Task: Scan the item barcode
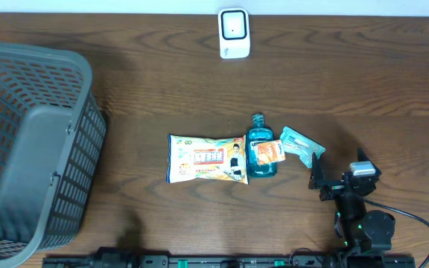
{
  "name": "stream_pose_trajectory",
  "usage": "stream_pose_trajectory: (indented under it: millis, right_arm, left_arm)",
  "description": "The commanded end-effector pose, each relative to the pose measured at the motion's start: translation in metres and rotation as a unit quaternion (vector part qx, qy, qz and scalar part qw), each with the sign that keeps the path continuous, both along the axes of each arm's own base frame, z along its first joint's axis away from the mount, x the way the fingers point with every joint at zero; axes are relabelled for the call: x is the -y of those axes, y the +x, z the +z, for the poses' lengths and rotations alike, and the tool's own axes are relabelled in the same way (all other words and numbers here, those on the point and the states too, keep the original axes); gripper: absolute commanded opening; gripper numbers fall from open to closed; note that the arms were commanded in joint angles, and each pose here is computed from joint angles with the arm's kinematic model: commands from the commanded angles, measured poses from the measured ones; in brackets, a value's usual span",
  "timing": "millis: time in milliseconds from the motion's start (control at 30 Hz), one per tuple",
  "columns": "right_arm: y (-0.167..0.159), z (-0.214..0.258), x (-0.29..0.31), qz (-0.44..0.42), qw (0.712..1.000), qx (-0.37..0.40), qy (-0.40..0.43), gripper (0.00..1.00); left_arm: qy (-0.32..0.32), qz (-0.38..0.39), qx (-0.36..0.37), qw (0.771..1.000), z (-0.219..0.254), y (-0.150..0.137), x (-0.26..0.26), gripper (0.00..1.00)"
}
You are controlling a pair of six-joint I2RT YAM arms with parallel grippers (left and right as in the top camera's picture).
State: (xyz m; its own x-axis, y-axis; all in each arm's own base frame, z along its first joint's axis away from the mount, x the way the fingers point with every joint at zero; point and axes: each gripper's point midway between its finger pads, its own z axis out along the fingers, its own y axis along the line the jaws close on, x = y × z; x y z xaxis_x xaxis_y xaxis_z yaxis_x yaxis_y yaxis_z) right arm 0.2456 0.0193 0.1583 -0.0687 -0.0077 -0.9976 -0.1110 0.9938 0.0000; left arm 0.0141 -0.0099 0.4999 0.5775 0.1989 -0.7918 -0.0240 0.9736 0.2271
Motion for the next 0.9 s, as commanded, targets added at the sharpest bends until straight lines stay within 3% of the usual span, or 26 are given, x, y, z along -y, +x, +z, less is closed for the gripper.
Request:
stream_pose_trajectory:
  millis: [0,533,700,867]
  right_arm:
    - [0.0,-0.001,0.0,-0.001,1.0,-0.001,0.007,0.99]
    - [-0.001,0.0,-0.006,0.016,1.0,0.0,0.013,0.99]
    - [-0.002,0.001,-0.01,0.024,0.996,-0.01,0.087,0.99]
    - [-0.002,0.001,-0.01,0.014,0.975,-0.029,0.218,0.99]
  left_arm:
    - [0.0,-0.01,-0.005,1.0,-0.003,0.003,0.003,1.0]
    - [0.0,0.006,0.005,1.0,0.001,0.001,0.002,1.0]
    - [-0.001,0.02,0.029,0.999,0.013,-0.003,0.001,1.0]
    - [-0.002,0.019,0.054,0.998,0.028,-0.003,0.001,1.0]
